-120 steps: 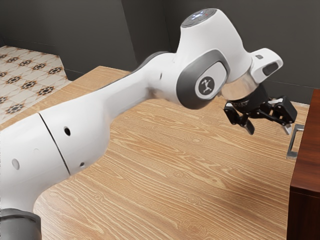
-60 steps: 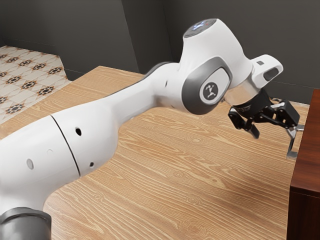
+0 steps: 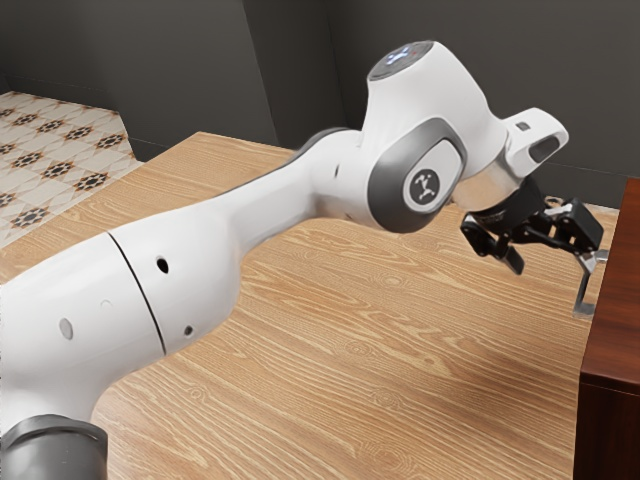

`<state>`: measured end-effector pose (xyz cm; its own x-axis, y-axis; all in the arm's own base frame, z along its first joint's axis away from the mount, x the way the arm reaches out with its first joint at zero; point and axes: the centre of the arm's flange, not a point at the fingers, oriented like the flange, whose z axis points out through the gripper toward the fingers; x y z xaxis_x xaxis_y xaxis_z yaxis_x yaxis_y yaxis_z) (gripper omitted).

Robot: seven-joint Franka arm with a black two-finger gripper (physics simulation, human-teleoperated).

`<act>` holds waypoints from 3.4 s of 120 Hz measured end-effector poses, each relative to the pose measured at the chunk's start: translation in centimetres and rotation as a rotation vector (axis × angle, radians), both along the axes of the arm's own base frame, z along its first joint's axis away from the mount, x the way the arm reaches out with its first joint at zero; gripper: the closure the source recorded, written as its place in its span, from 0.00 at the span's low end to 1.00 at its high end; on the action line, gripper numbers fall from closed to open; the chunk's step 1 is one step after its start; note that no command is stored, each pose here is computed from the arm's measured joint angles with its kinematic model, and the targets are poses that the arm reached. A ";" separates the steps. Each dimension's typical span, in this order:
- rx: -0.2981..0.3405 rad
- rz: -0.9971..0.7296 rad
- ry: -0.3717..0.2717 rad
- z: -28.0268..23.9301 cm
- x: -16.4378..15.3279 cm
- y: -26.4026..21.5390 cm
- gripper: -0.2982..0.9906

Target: Pull the drawer handle with one arm to open the drawer

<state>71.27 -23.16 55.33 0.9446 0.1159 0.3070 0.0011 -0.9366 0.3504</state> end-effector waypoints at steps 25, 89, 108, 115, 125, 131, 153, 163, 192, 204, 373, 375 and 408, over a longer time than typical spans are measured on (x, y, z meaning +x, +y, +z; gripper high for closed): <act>-0.004 -0.009 -0.005 -0.3 0.0 -0.5 0.23; -0.005 -0.014 0.001 -0.6 -0.3 -1.3 0.50; -0.002 -0.011 0.014 -1.2 -0.4 -1.5 0.53; -0.001 -0.010 0.021 -1.4 -0.6 -1.5 0.54; 0.002 -0.008 0.027 -1.5 -0.7 -1.4 0.54; 0.003 -0.006 0.030 -1.6 -0.8 -1.4 0.54; 0.004 -0.001 0.041 -1.7 -1.3 -1.0 0.55; 0.002 0.000 0.041 -1.5 -1.6 -0.7 0.54; 0.015 -0.001 0.030 -1.4 -1.8 0.0 0.54; 0.022 -0.002 0.026 -1.3 -1.8 0.0 0.54; 0.086 0.100 0.017 -0.2 -3.1 6.3 0.55; 0.089 0.101 0.017 -0.2 -3.1 6.3 0.55; 0.108 0.125 0.017 -0.1 -3.3 7.9 0.55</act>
